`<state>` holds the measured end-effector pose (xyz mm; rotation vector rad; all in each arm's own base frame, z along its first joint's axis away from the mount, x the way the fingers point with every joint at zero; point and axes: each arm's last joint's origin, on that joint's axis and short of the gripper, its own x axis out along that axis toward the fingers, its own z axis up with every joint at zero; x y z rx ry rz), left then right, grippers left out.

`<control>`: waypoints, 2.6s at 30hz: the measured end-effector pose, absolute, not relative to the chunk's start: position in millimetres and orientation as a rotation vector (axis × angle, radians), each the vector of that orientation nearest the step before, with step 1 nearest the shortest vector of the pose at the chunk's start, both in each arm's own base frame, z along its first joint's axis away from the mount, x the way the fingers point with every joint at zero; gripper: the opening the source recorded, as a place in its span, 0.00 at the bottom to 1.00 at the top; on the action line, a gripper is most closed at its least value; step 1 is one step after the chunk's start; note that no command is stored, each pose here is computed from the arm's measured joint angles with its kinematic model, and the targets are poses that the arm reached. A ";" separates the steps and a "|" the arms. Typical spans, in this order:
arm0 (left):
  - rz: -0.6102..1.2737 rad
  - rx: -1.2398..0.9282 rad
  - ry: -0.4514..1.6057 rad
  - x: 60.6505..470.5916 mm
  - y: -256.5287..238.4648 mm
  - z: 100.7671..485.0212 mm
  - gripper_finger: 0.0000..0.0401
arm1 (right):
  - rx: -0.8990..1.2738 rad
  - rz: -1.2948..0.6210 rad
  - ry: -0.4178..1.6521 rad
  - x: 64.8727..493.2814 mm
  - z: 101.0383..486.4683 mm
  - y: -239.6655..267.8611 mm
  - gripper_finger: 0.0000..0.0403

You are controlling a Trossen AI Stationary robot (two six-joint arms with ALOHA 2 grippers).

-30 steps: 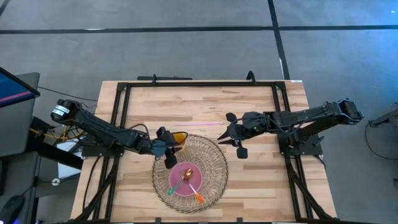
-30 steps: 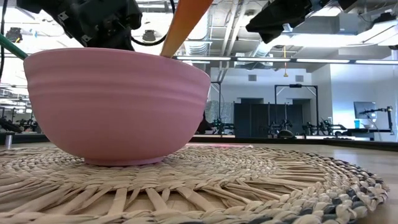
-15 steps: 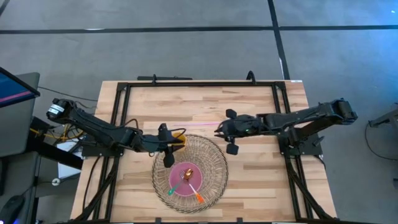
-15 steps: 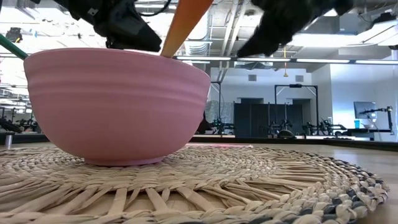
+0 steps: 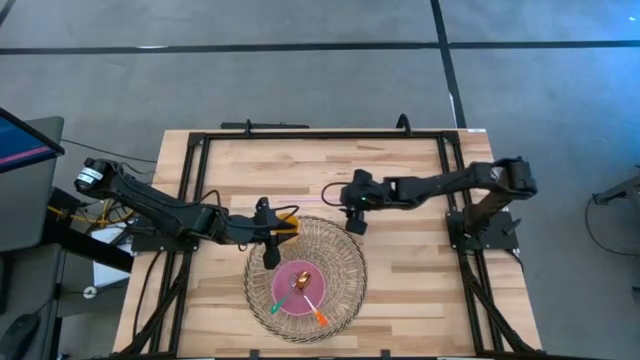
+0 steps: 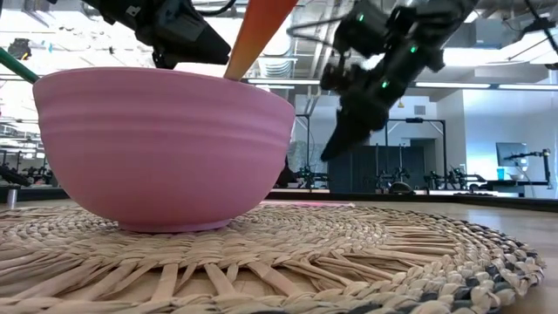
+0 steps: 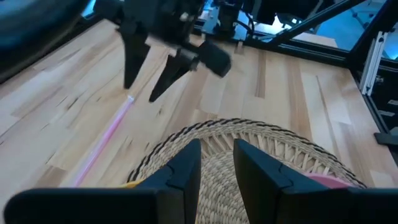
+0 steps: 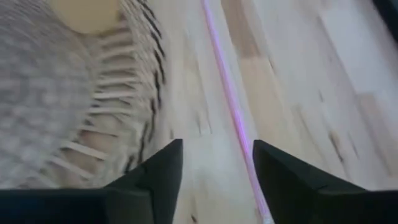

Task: Pick & Place Utensil
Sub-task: Put the pink straw into the yellow cup

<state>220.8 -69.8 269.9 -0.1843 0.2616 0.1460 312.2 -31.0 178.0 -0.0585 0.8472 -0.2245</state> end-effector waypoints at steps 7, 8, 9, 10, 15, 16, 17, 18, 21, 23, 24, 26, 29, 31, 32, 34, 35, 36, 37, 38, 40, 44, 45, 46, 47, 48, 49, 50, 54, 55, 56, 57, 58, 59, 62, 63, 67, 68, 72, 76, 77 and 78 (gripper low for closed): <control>0.147 -0.182 0.268 220.5 -69.7 268.2 0.24 | -0.063 -0.282 0.920 321.2 143.5 -52.6 0.55; 0.147 -0.182 0.267 220.5 -69.7 268.3 0.24 | -0.060 -0.292 0.923 322.0 140.1 -55.8 0.55; 0.147 -0.182 0.268 220.5 -69.7 268.1 0.24 | -0.057 -0.300 0.915 324.0 137.3 -58.6 0.55; 0.147 -0.181 0.269 220.5 -69.7 267.8 0.24 | -0.054 -0.305 0.923 324.2 134.0 -60.8 0.54; 0.148 -0.180 0.272 220.3 -69.6 266.7 0.24 | -0.044 -0.316 0.970 327.3 117.4 -67.3 0.50; 0.147 -0.180 0.272 220.3 -69.6 266.8 0.24 | -0.044 -0.315 0.975 328.7 115.3 -67.9 0.48; 0.147 -0.180 0.272 220.3 -69.6 266.7 0.24 | -0.044 -0.316 0.976 330.4 113.5 -68.3 0.47; 0.147 -0.180 0.272 220.3 -69.6 266.7 0.24 | -0.044 -0.317 0.976 331.8 112.2 -68.9 0.45; 0.147 -0.180 0.272 220.3 -69.6 266.7 0.24 | -0.042 -0.318 0.988 335.3 107.3 -70.5 0.41; 0.147 -0.180 0.272 220.3 -69.6 266.7 0.24 | -0.042 -0.318 0.984 336.8 108.9 -70.8 0.37; 0.147 -0.180 0.272 220.3 -69.6 266.7 0.24 | -0.042 -0.318 0.983 337.3 109.4 -70.9 0.35; 0.147 -0.180 0.272 220.3 -69.6 266.7 0.24 | -0.036 -0.306 0.985 338.1 110.3 -70.7 0.30; 0.147 -0.180 0.272 220.3 -69.7 266.7 0.24 | -0.018 -0.273 0.991 338.6 111.9 -70.2 0.20; 0.147 -0.180 0.272 220.3 -69.7 266.7 0.24 | -0.012 -0.259 0.995 338.7 112.1 -69.8 0.13; 0.147 -0.180 0.272 220.3 -69.6 266.7 0.24 | -0.009 -0.251 0.996 338.7 112.0 -69.5 0.09; 0.147 -0.180 0.272 220.3 -69.7 266.7 0.24 | 0.003 -0.233 0.997 338.2 112.0 -70.8 0.03; 0.147 -0.180 0.272 220.3 -69.7 266.7 0.24 | 0.008 -0.218 0.998 338.2 111.9 -70.5 0.02; 0.147 -0.180 0.272 220.3 -69.7 266.7 0.24 | 0.010 -0.211 0.999 338.1 111.7 -70.3 0.02; 0.147 -0.180 0.272 220.3 -69.7 266.7 0.24 | 0.014 -0.205 0.999 338.0 111.5 -70.1 0.03; 0.147 -0.180 0.272 220.3 -69.7 266.7 0.24 | 0.014 -0.204 1.000 338.0 111.5 -70.0 0.04; 0.147 -0.180 0.272 220.3 -69.7 266.7 0.24 | 0.014 -0.205 1.003 337.7 113.9 -69.9 0.05; 0.147 -0.180 0.272 220.3 -69.7 266.7 0.24 | 0.018 -0.187 1.076 335.7 124.5 -66.3 0.01; 0.147 -0.180 0.272 220.3 -69.7 266.7 0.24 | 0.019 -0.181 1.096 335.0 128.1 -64.7 0.01; 0.147 -0.180 0.272 220.3 -69.7 266.7 0.24 | 0.023 -0.180 1.105 335.6 132.3 -63.5 0.01; 0.147 -0.180 0.272 220.3 -69.7 266.7 0.24 | 0.031 -0.182 1.099 337.2 138.4 -62.0 0.01; 0.147 -0.180 0.272 220.3 -69.7 266.7 0.24 | 0.040 -0.186 1.088 338.7 144.9 -60.9 0.01; 0.147 -0.180 0.272 220.3 -69.7 266.7 0.24 | 0.046 -0.188 1.075 339.9 151.1 -59.2 0.01; 0.147 -0.180 0.272 220.3 -69.7 266.7 0.24 | 0.049 -0.187 1.069 340.6 155.6 -57.3 0.01; 0.147 -0.180 0.272 220.3 -69.6 266.7 0.24 | 0.037 -0.161 1.099 342.1 168.0 -47.2 0.01; 0.147 -0.180 0.272 220.3 -69.6 266.7 0.24 | 0.032 -0.152 1.104 343.7 172.0 -43.8 0.01; 0.147 -0.180 0.272 220.3 -69.6 266.7 0.24 | 0.028 -0.143 1.115 344.8 175.6 -40.4 0.01; 0.147 -0.180 0.272 220.3 -69.7 266.7 0.24 | 0.024 -0.134 1.143 344.4 178.5 -37.1 0.00; 0.147 -0.179 0.272 220.3 -69.7 266.8 0.24 | 0.019 -0.124 1.173 343.9 181.3 -33.6 0.00; 0.145 -0.166 0.271 220.4 -69.7 266.9 0.24 | 0.015 -0.120 1.191 344.2 184.9 -30.3 0.00; 0.138 -0.117 0.235 222.3 -68.6 270.7 0.24 | 0.005 -0.139 1.214 346.7 196.5 -21.8 0.00; 0.140 -0.104 0.215 223.4 -67.4 272.7 0.24 | 0.003 -0.149 1.224 347.2 200.7 -19.8 0.00; 0.171 -0.021 0.152 230.4 -58.4 278.2 0.24 | -0.007 -0.147 1.199 354.3 221.9 -11.1 0.00; 0.178 -0.011 0.145 233.0 -55.7 278.0 0.24 | -0.009 -0.142 1.193 355.7 226.0 -9.0 0.00; 0.139 -0.006 0.181 247.4 -43.3 267.2 0.24 | -0.021 -0.124 1.182 359.3 244.3 -1.5 0.00; 0.128 0.012 0.238 259.5 -32.2 253.1 0.24 | -0.033 -0.110 1.222 357.1 259.8 4.5 0.00; 0.141 0.020 0.243 261.8 -28.7 251.0 0.24 | -0.035 -0.108 1.224 357.0 263.4 5.3 0.00; 0.156 0.023 0.238 264.7 -25.0 249.4 0.24 | -0.037 -0.105 1.231 356.4 266.8 6.4 0.00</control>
